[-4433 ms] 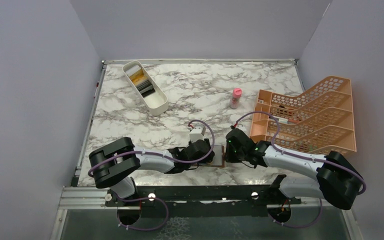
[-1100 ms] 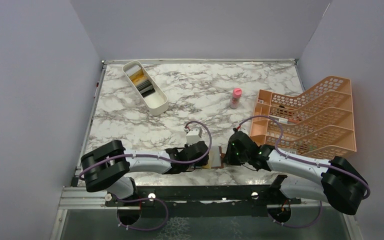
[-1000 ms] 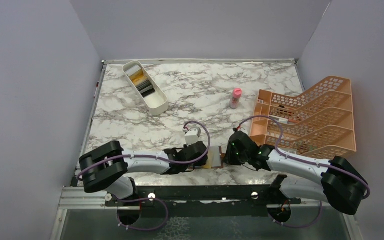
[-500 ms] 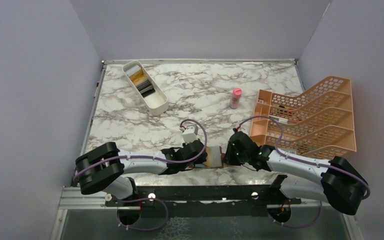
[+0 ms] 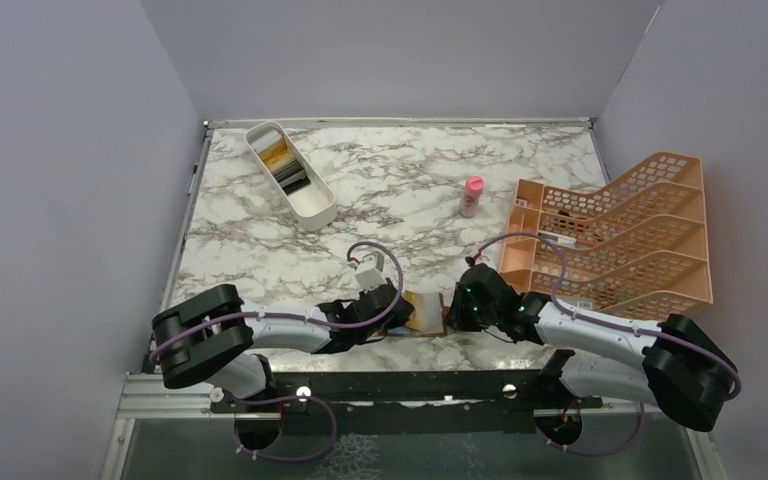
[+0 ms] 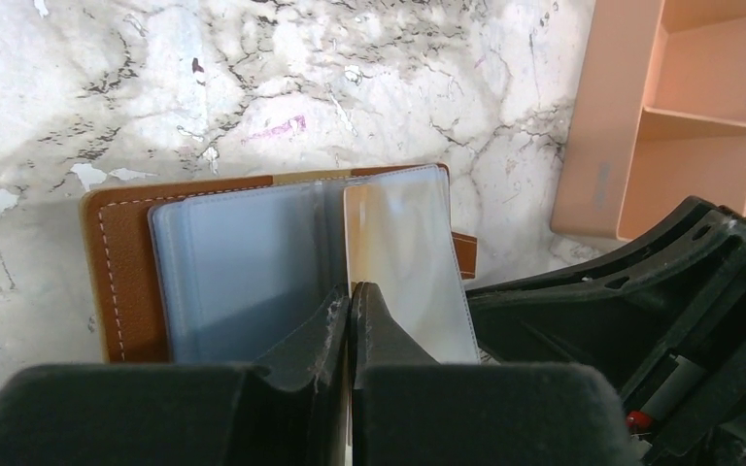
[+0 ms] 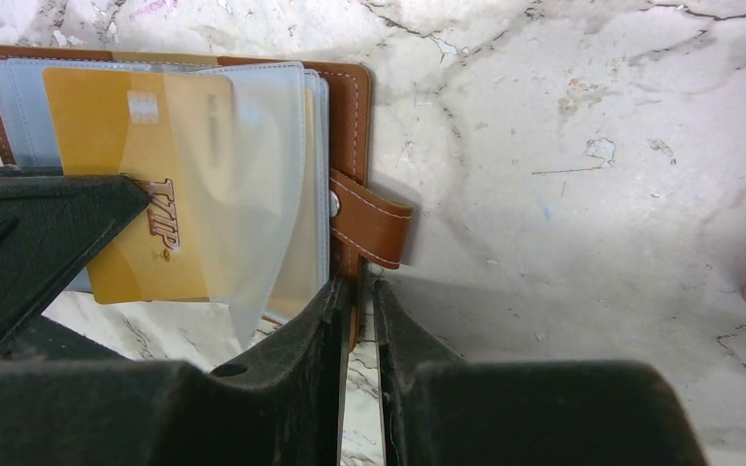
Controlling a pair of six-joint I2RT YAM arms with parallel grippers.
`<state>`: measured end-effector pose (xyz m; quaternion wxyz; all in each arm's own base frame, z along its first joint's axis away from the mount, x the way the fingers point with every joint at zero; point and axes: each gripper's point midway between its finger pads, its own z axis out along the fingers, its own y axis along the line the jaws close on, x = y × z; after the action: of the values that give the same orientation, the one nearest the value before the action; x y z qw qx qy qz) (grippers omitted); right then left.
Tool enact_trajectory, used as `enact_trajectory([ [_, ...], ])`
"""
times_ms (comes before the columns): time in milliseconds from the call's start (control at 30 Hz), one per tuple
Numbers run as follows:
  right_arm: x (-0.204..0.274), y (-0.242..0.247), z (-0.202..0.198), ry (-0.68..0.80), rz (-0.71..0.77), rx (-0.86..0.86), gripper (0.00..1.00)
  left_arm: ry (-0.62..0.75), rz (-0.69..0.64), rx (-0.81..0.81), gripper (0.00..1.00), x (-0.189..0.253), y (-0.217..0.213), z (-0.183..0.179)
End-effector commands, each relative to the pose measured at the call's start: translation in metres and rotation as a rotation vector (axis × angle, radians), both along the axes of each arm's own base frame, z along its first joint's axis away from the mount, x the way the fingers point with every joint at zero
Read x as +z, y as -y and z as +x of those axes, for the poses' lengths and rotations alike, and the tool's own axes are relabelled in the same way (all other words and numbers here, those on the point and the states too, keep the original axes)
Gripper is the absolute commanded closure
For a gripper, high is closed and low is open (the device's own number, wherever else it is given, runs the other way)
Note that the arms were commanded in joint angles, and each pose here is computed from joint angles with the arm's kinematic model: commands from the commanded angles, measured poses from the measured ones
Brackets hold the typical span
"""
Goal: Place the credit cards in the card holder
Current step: Insert the credit card into the card holder.
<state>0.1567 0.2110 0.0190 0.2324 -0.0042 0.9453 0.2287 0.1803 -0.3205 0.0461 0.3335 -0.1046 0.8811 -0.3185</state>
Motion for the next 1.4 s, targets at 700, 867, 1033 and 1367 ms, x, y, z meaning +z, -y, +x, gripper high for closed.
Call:
enact_trajectory([
  [700,0.001,0.008,-0.002,0.011,-0.038,0.005,0.79,-0.031,0.062,-0.023,0.55,-0.012,-0.006,-0.01],
  [867,0.001,0.0,0.0,0.008,-0.015,0.016,0.79,-0.029,0.064,-0.053,0.54,-0.011,0.005,-0.012],
  [1033,-0.004,-0.006,-0.003,-0.019,0.0,0.035,0.79,-0.032,0.064,-0.071,0.54,-0.012,0.013,-0.013],
  [1367,-0.007,-0.012,-0.013,-0.047,0.06,0.054,0.79,-0.023,0.074,-0.103,0.53,-0.015,0.027,-0.011],
])
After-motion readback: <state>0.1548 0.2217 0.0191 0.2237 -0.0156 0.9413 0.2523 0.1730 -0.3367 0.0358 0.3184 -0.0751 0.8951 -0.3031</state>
